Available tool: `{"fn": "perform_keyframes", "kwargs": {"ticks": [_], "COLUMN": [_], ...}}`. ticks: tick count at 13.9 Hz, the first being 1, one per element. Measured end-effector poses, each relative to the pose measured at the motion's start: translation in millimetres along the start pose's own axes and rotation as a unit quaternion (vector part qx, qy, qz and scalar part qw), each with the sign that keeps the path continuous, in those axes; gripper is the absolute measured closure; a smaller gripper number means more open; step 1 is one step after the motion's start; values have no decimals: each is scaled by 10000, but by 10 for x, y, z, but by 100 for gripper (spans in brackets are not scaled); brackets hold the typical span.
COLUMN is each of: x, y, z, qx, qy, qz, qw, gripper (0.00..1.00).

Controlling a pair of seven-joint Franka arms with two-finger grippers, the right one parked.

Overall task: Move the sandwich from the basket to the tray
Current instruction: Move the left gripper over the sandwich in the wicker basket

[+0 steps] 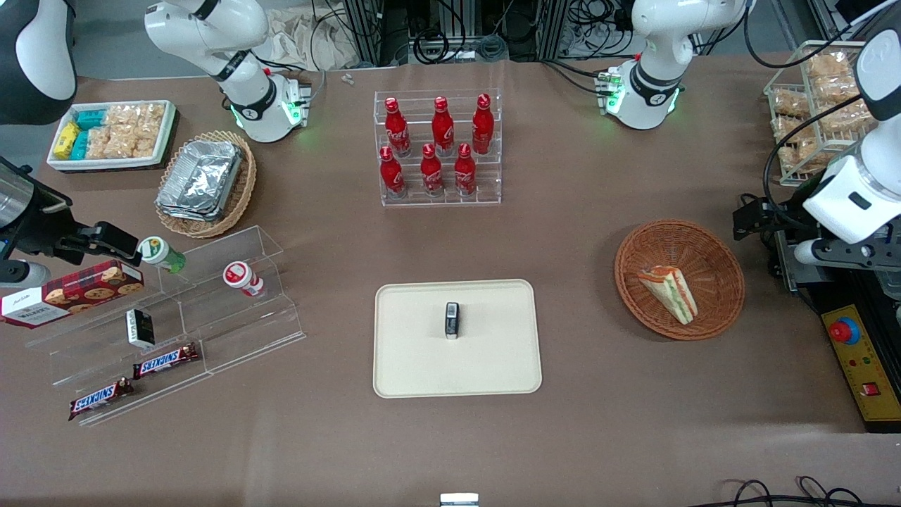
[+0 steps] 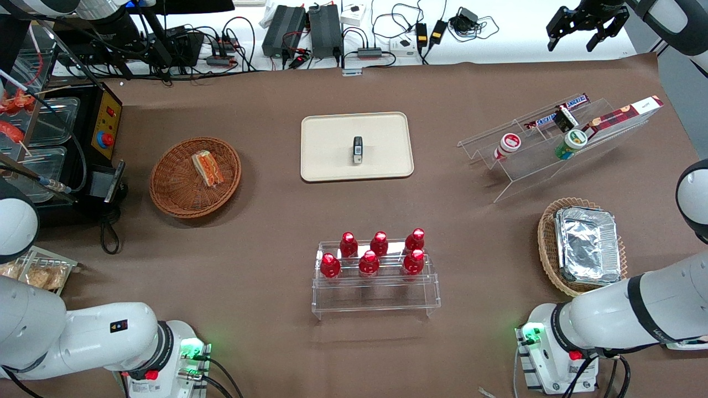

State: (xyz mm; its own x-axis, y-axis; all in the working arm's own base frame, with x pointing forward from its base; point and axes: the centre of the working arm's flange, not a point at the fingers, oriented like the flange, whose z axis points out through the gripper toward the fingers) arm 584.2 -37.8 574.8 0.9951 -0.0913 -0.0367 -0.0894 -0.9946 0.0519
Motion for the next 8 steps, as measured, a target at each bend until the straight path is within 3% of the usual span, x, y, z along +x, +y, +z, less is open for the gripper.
{"fn": "perform_keyframes", "kwargs": {"ticks": [6, 8], "x": [16, 23], "y": [-5, -21], "z": [3, 84], "qx": [-3, 48], "qy": [-7, -126], "qz": [-61, -395], "qw": [10000, 9991], "gripper": [0, 0]}}
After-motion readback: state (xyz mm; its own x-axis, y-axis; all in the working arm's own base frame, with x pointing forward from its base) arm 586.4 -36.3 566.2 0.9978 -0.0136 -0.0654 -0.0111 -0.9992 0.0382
